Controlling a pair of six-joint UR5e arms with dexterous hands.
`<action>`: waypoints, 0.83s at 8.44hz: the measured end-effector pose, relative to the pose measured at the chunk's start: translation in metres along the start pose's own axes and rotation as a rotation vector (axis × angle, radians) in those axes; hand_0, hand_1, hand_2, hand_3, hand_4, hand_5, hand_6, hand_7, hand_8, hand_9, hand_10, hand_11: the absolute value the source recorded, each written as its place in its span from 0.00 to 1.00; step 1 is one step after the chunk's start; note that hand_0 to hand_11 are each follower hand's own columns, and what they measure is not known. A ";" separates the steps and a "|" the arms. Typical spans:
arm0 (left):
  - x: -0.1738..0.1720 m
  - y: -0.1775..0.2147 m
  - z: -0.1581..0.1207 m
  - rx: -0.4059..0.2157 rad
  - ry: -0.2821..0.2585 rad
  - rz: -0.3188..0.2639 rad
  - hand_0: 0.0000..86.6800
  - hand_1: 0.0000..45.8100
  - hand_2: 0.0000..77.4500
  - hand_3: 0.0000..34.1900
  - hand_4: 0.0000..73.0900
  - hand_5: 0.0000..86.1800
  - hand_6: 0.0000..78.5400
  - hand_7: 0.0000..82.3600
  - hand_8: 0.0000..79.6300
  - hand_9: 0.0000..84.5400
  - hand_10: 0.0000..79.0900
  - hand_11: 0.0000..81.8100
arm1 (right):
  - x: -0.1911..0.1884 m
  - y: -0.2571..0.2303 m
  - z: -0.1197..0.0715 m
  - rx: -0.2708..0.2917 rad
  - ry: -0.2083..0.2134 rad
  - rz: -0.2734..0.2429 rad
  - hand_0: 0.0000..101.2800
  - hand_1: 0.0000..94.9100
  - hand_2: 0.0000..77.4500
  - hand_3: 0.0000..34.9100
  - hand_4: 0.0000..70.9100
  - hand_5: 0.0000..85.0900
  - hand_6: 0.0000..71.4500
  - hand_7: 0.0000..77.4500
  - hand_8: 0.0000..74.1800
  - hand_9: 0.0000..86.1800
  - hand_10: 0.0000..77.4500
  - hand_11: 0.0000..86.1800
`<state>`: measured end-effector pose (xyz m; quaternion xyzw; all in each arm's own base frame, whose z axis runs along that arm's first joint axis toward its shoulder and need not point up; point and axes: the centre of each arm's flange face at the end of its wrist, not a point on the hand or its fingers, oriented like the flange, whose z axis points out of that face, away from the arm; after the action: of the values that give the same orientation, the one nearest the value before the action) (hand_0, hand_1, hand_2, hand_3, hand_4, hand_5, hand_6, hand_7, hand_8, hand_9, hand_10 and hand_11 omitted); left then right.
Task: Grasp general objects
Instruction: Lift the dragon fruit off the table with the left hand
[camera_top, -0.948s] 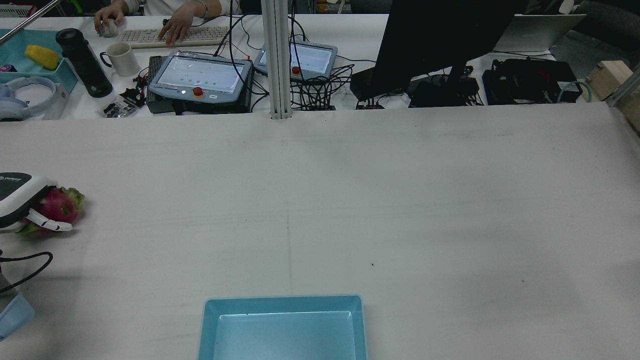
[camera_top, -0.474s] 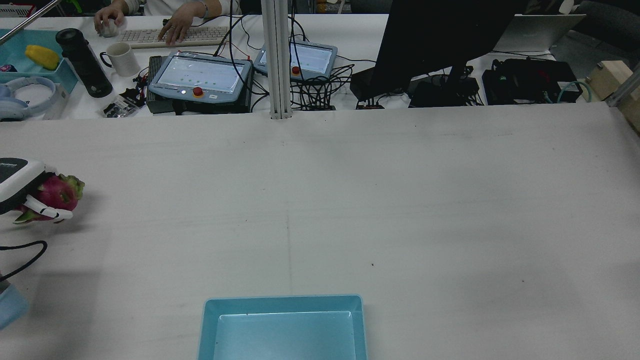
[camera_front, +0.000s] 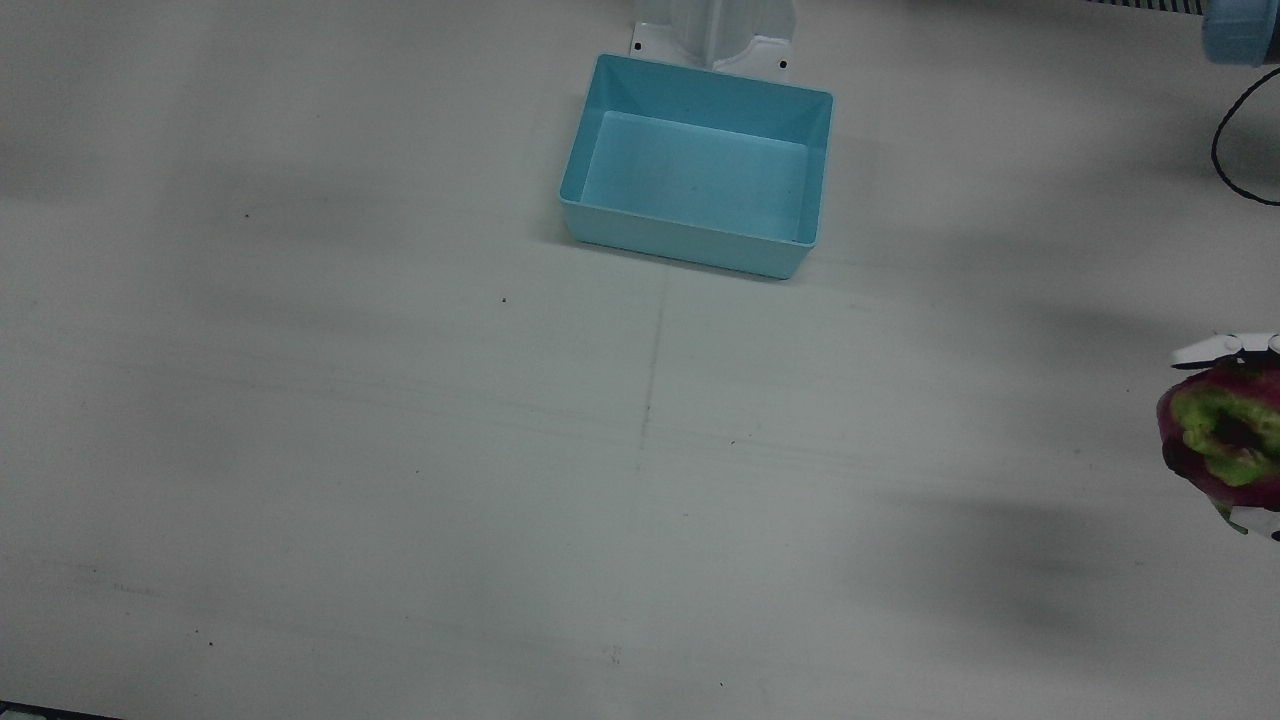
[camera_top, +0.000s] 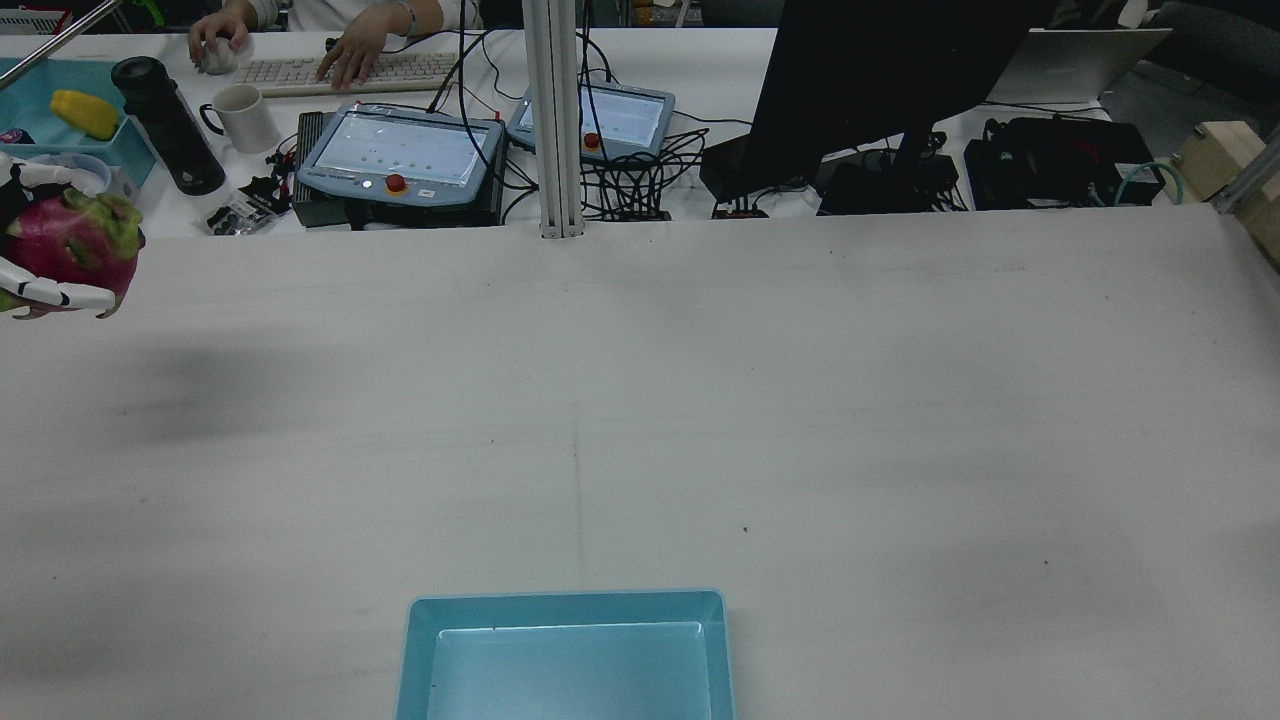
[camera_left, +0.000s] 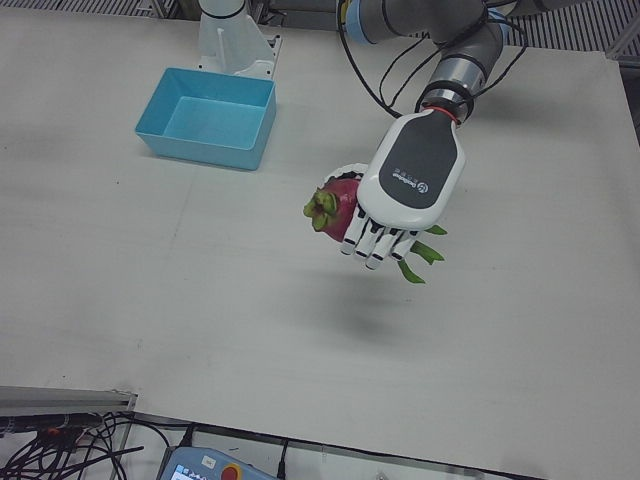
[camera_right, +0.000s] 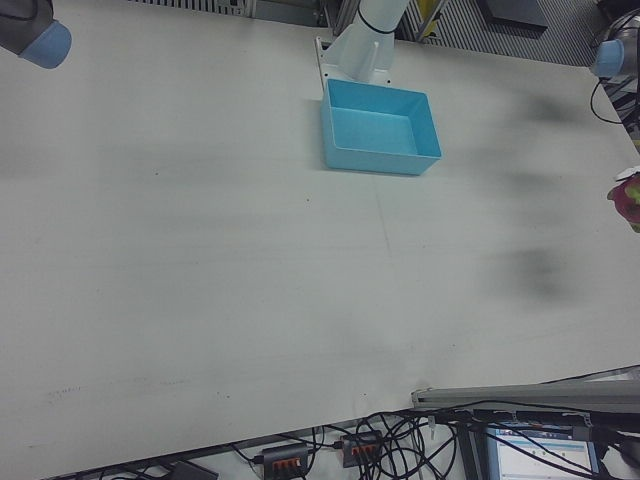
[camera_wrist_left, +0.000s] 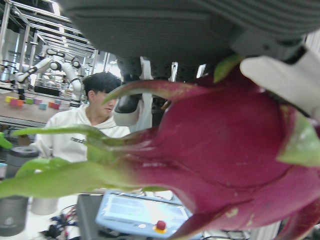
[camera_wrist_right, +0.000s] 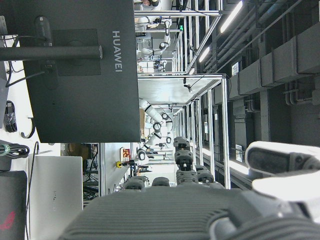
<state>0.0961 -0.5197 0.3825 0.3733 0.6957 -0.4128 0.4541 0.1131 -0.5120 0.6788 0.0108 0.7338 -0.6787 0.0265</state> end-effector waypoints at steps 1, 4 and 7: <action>0.009 0.002 0.008 -0.032 0.080 -0.088 0.50 0.00 0.32 0.00 0.34 0.47 0.54 0.62 0.44 0.54 0.45 0.86 | 0.000 0.000 0.000 0.000 0.000 0.000 0.00 0.06 0.96 0.00 0.00 0.00 0.00 0.00 0.00 0.01 0.00 0.01; 0.004 0.049 0.034 -0.170 0.219 -0.369 0.50 0.00 0.27 0.00 0.59 0.38 0.67 0.65 0.87 0.83 0.45 0.86 | 0.000 0.001 0.000 -0.001 0.000 0.000 0.00 0.06 0.96 0.00 0.00 0.00 0.00 0.00 0.00 0.01 0.00 0.01; 0.005 0.142 0.034 -0.344 0.229 -0.547 0.50 0.00 0.28 0.00 0.62 0.37 0.73 0.63 0.90 0.83 0.45 0.86 | 0.000 0.001 0.000 -0.001 0.000 0.000 0.00 0.06 0.96 0.00 0.00 0.00 0.00 0.00 0.00 0.01 0.00 0.01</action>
<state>0.2320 -0.4958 0.3365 0.1348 0.8759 -0.3515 0.3019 0.1134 -0.5120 0.6781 0.0106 0.7343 -0.6782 0.0267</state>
